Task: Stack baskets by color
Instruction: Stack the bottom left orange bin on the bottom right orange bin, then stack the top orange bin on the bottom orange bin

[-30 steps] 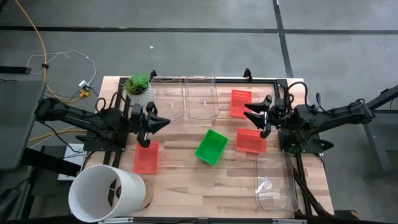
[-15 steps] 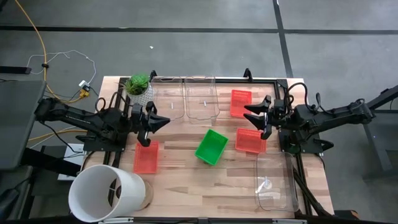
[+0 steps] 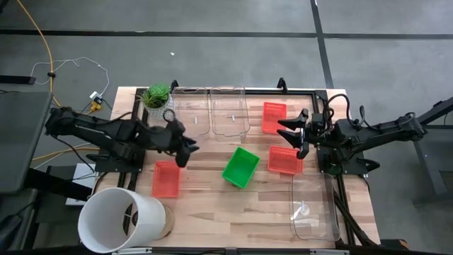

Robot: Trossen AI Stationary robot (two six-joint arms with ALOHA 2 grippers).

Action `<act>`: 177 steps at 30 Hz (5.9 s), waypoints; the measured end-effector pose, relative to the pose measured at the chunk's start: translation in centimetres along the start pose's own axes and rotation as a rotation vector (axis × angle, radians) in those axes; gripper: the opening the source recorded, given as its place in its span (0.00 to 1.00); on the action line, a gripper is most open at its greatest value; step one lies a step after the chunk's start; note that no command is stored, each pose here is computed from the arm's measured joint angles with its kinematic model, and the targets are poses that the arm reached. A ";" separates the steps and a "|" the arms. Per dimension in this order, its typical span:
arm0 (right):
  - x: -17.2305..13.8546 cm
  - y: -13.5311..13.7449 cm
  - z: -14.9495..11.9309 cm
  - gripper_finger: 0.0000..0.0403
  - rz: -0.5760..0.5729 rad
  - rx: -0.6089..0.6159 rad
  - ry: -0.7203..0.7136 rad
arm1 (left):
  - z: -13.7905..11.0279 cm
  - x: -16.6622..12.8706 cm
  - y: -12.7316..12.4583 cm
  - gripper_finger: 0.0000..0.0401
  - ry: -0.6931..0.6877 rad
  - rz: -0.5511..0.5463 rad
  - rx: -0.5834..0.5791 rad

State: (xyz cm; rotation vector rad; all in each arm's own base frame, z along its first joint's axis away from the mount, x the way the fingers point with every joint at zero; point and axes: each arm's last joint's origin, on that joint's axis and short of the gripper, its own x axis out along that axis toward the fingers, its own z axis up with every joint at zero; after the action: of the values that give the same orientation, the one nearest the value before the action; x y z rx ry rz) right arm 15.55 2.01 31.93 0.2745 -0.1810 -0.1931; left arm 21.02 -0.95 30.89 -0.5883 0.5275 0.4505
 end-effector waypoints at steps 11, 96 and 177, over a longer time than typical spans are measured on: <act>0.0 -0.1 -0.4 0.45 -0.009 -0.013 0.039 | -6.7 2.3 -1.7 0.49 0.386 0.324 -0.222; -1.6 0.5 5.5 0.45 0.061 0.068 -0.560 | 4.4 23.0 -15.0 0.00 -0.211 -0.125 0.877; -0.6 0.2 3.4 0.45 -0.061 -0.031 -0.344 | 13.6 12.0 -12.4 0.43 0.059 -0.088 0.663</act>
State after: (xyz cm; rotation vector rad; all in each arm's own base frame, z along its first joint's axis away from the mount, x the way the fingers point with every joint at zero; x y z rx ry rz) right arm 14.31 1.48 35.13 0.2146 -0.5099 -0.3030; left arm 41.49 1.19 38.50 0.0138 0.6631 0.1535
